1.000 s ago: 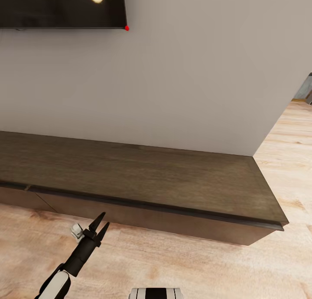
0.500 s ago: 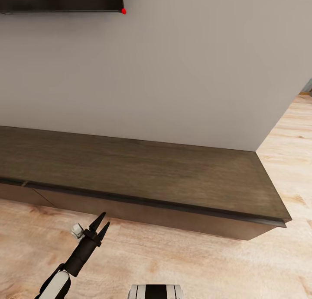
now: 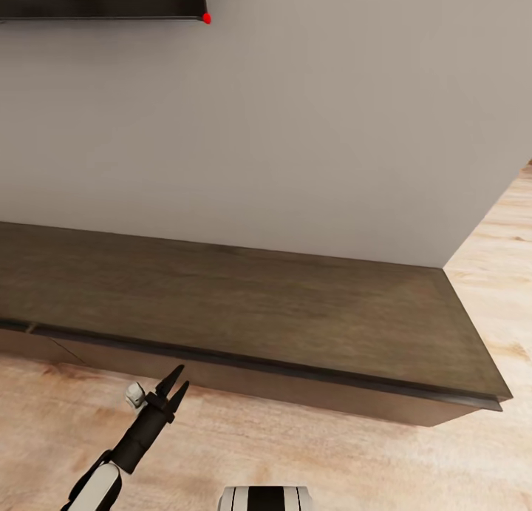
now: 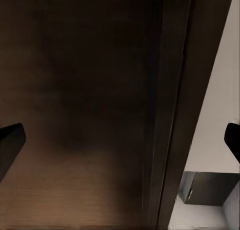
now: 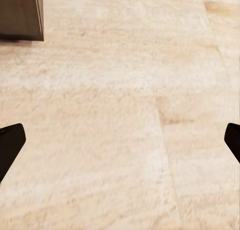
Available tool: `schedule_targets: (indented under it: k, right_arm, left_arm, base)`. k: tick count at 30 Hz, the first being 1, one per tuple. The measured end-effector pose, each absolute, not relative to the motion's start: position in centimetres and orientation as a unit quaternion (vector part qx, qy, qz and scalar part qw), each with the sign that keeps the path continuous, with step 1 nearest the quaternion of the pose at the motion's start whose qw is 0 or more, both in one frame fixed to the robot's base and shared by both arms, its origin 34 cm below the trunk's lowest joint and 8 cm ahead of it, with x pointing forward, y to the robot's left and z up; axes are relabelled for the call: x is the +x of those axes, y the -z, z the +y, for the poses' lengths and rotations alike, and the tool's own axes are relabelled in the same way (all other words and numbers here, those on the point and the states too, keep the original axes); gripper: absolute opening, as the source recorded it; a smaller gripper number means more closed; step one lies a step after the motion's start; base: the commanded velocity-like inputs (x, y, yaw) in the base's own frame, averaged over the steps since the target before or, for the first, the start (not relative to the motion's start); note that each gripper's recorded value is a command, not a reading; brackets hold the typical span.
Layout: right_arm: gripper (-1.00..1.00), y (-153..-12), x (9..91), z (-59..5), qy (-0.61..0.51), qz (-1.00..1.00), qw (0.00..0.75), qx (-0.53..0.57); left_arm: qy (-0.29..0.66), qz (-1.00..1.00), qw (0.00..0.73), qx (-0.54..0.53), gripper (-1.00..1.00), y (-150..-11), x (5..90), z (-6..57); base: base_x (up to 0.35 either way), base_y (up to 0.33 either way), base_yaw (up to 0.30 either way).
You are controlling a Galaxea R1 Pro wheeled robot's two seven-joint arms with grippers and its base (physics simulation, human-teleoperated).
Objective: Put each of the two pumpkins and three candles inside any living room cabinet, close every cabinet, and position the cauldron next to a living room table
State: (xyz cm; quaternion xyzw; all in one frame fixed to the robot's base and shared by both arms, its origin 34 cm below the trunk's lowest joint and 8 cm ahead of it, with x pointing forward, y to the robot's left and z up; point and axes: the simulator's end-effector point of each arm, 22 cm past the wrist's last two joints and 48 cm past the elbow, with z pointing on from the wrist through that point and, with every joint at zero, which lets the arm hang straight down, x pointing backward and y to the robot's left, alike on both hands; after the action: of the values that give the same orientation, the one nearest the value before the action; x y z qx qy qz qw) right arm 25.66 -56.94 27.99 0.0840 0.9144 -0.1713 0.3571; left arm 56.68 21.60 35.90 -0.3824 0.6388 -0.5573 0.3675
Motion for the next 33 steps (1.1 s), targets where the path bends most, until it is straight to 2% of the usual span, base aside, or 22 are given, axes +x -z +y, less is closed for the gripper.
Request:
schedule_targets:
  k: [25, 33]
  right_arm:
    - [1.00, -28.0, 25.6, -57.0, 0.174, 0.914, 0.356, 0.084]
    - [1.00, -28.0, 25.6, -57.1, 0.175, 0.914, 0.357, 0.085]
  left_arm:
    - [0.574, 0.631, 0.374, -0.364, 1.00, -37.0, 56.7, 20.5]
    - [0.562, 0.633, 0.386, -0.366, 1.00, -36.6, 56.7, 20.8]
  base:
    - [0.004, 0.000, 0.000]
    - [0.122, 0.000, 0.000]
